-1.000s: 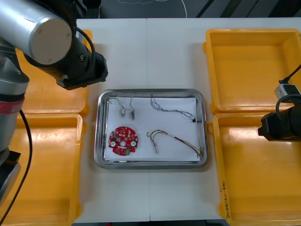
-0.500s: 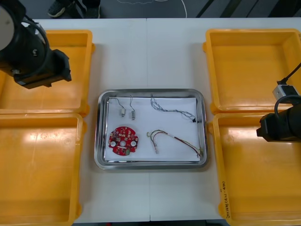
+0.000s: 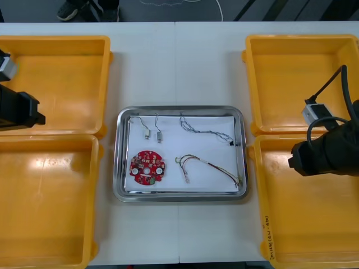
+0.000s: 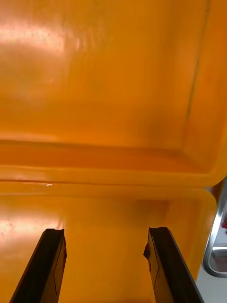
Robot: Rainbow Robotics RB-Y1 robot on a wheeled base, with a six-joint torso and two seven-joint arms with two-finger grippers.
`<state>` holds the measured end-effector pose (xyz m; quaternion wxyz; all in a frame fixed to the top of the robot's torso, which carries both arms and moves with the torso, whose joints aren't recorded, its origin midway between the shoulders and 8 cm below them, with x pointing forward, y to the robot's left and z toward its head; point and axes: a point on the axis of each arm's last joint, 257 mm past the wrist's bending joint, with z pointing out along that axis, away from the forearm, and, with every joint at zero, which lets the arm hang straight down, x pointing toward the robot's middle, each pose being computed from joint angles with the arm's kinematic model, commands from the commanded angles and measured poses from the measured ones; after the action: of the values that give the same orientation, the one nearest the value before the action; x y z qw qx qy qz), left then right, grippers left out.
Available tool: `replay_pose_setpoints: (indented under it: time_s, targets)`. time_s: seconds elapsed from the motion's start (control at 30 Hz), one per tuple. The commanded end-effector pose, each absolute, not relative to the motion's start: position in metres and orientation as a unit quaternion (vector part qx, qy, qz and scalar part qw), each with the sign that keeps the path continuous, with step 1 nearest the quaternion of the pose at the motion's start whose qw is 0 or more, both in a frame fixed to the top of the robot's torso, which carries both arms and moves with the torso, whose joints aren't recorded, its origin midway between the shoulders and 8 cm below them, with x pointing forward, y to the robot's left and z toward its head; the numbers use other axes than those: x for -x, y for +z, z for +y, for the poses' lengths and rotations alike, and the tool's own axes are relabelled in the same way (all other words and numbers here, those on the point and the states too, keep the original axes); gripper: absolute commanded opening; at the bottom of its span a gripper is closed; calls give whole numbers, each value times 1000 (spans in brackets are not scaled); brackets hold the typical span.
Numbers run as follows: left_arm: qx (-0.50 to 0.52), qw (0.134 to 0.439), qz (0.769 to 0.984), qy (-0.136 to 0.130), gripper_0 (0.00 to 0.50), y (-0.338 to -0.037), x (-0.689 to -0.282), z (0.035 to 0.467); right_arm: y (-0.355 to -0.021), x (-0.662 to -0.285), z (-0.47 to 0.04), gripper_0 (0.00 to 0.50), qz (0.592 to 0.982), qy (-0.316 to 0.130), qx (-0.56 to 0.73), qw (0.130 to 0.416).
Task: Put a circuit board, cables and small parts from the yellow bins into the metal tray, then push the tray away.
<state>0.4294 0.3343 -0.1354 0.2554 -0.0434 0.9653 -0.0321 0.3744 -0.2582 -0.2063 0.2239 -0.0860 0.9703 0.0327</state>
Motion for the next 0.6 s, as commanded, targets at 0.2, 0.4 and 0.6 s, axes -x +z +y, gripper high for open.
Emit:
replay_pose_setpoints:
  time_s: [0.2, 0.4, 0.6]
  targets:
    - [46, 263, 964, 0, 500, -137, -398, 366, -183, -371, -203, 444, 920, -1, 297, 256]
    - [42, 256, 966, 8, 500, -145, -386, 374, -185, -368, -164, 445, 878, -29, 407, 252]
    - [25, 244, 969, 23, 500, -156, -370, 388, -188, -364, -130, 444, 821, -66, 511, 246]
